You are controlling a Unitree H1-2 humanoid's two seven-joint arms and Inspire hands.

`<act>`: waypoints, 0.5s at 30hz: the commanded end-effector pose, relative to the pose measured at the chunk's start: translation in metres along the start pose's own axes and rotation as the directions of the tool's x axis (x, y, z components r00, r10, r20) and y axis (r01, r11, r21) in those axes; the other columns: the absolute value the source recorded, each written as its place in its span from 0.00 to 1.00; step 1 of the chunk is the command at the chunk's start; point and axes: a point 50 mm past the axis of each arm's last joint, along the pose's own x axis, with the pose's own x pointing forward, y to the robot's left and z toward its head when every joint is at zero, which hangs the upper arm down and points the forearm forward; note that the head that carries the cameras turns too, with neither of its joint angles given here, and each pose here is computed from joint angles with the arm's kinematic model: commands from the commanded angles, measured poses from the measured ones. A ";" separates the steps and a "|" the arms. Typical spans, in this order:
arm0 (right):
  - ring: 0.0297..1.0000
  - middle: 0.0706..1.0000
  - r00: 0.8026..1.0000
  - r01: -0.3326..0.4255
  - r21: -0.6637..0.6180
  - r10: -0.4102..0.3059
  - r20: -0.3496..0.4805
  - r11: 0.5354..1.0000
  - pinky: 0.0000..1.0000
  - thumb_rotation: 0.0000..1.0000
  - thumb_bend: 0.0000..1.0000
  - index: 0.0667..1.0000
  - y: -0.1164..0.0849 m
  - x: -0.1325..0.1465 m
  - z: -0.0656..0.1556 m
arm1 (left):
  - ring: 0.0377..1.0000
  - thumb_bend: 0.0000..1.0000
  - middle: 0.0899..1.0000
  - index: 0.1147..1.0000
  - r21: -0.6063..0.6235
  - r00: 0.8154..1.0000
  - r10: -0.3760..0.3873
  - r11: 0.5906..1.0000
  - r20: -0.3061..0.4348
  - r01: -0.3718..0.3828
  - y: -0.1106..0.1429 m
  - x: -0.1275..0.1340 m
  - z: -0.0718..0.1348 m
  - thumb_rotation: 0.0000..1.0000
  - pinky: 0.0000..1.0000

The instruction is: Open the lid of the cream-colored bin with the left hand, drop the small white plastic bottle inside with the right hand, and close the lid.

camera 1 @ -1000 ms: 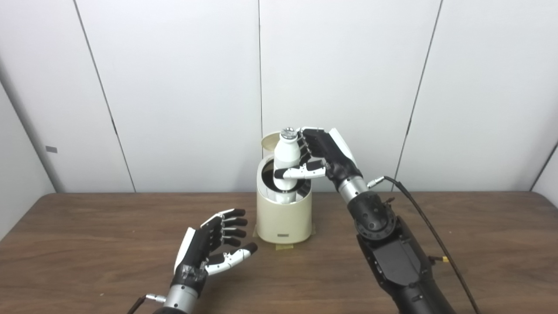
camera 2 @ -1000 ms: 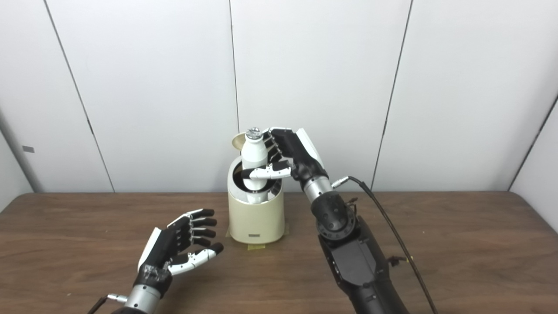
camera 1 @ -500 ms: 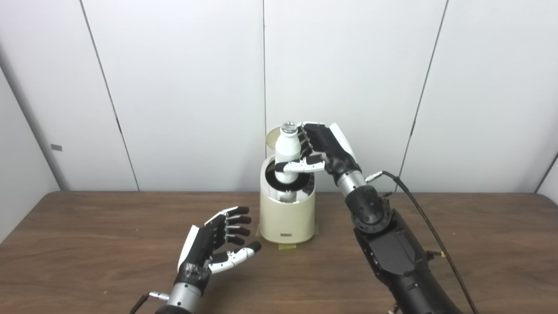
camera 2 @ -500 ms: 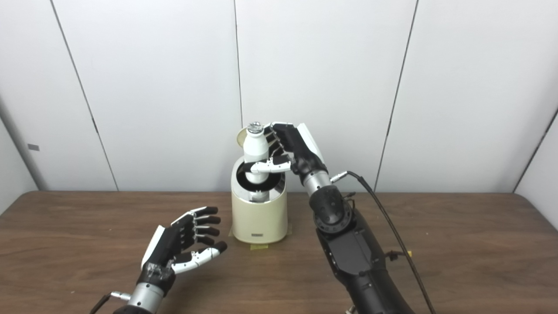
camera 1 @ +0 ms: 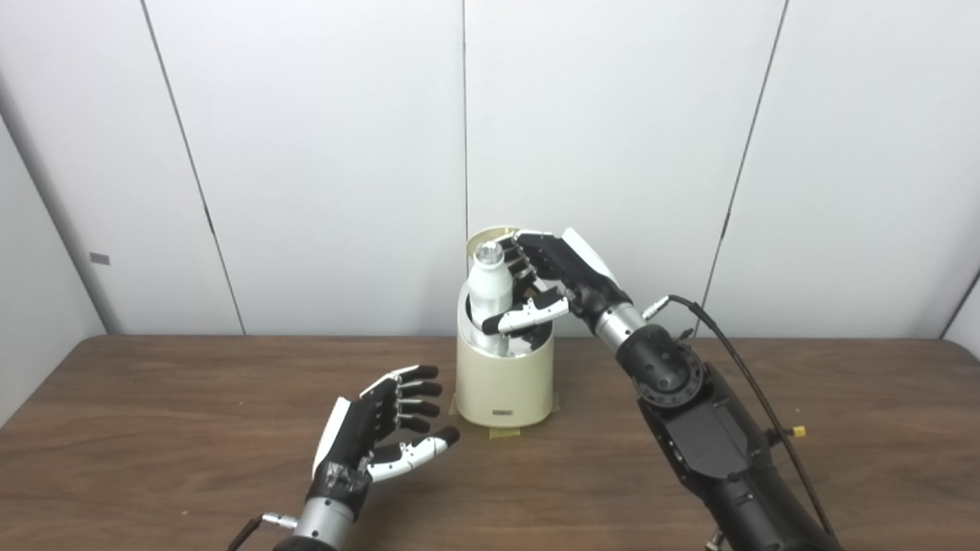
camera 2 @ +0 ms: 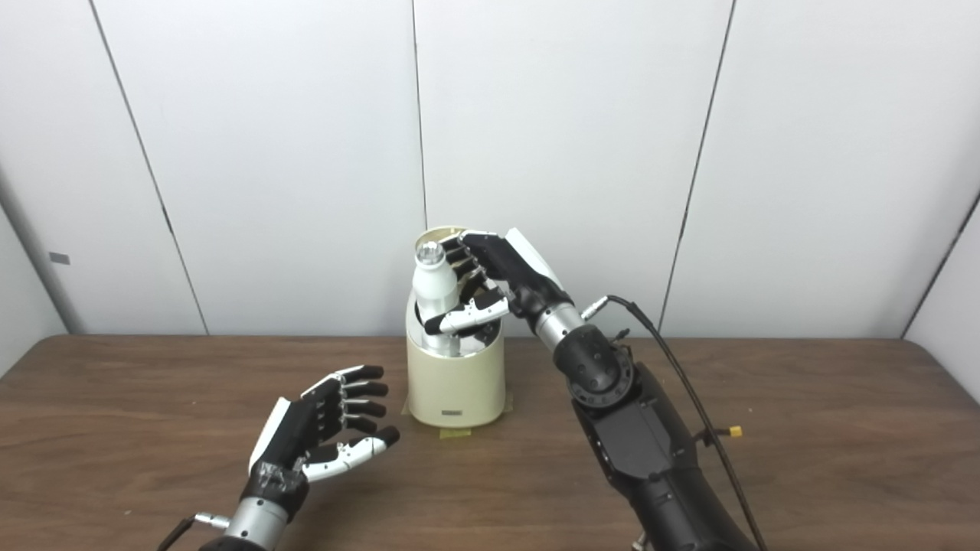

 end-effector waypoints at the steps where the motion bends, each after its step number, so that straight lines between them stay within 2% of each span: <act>1: 0.68 0.86 0.996 0.020 -0.017 -0.018 0.091 1.000 0.46 0.00 0.88 0.80 -0.014 0.012 0.029 | 0.64 0.67 0.69 0.75 0.003 0.996 0.002 1.000 0.090 -0.003 0.001 0.010 0.021 0.05 0.60; 8: 0.71 0.86 0.997 0.002 -0.031 0.000 0.076 1.000 0.48 0.00 0.85 0.80 -0.018 0.009 0.029 | 0.64 0.66 0.69 0.75 0.006 0.996 -0.004 1.000 0.092 0.003 0.000 0.010 0.020 0.03 0.58; 15: 0.69 0.81 0.997 -0.007 -0.036 0.010 0.074 0.999 0.48 0.00 0.85 0.78 -0.018 0.007 0.028 | 0.64 0.66 0.69 0.75 0.006 0.996 -0.006 1.000 0.089 0.006 -0.001 0.010 0.022 0.02 0.59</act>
